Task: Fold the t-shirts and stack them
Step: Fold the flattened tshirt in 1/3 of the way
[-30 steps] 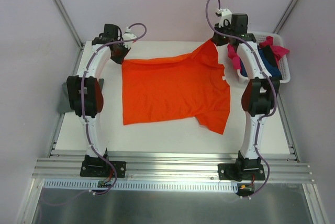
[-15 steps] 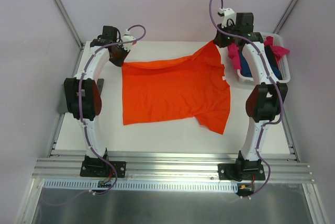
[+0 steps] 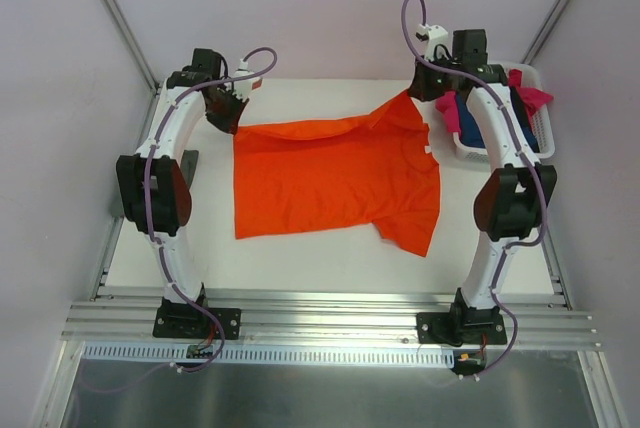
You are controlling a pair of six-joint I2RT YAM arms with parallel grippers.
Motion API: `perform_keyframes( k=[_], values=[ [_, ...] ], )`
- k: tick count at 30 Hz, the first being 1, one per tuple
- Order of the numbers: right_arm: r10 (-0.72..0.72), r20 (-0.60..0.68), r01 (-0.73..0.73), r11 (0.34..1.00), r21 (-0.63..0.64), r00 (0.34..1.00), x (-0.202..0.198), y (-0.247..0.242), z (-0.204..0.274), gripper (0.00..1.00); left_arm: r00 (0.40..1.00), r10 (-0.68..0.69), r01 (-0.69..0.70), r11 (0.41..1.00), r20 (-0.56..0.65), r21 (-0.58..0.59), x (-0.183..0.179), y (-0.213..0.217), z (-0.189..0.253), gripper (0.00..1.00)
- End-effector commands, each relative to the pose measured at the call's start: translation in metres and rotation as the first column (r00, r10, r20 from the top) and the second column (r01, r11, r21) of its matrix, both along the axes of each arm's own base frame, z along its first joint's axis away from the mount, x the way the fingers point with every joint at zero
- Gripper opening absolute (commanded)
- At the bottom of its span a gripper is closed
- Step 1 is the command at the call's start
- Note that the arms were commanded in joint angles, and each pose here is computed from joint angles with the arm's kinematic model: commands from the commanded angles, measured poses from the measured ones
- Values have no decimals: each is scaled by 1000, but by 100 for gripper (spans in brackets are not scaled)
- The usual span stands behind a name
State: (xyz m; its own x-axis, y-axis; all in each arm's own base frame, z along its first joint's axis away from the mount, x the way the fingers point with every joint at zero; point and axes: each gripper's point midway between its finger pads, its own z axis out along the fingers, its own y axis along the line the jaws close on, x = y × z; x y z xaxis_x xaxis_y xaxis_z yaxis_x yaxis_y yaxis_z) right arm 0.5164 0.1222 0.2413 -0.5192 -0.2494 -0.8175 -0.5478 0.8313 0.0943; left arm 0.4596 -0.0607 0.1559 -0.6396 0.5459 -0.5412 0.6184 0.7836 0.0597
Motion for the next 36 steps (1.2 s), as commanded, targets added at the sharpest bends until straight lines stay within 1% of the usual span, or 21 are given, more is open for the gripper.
perform_keyframes(
  k=[1, 8, 9, 14, 17, 28, 36],
  values=[
    [46, 51, -46, 999, 4, 998, -23, -1, 33, 0, 999, -19, 17, 999, -43, -44, -15, -5, 9, 0],
    [68, -17, -67, 998, 3, 998, -41, -4, 21, 0, 991, -21, 12, 998, -135, -64, -23, -9, -1, 0],
    [74, -42, -74, 997, 2, 996, -46, -4, 15, 0, 986, -21, 10, 998, -167, -65, -27, -9, -6, 0],
    [106, -116, -109, 994, -20, 988, -56, -6, -9, 0, 973, -16, -6, 996, -230, -92, -31, -11, -13, 0],
    [124, -176, -130, 991, -22, 977, -63, -8, -24, 0, 959, -2, -27, 995, -283, -99, -37, -11, -24, 0],
    [176, -283, -182, 983, 4, 943, -86, -6, -46, 0, 937, 17, -55, 993, -348, -101, -51, -9, -39, 0],
    [204, -400, -218, 976, 10, 894, -107, -8, -80, 0, 919, 40, -97, 987, -393, -126, -56, -14, -46, 0]
  ],
)
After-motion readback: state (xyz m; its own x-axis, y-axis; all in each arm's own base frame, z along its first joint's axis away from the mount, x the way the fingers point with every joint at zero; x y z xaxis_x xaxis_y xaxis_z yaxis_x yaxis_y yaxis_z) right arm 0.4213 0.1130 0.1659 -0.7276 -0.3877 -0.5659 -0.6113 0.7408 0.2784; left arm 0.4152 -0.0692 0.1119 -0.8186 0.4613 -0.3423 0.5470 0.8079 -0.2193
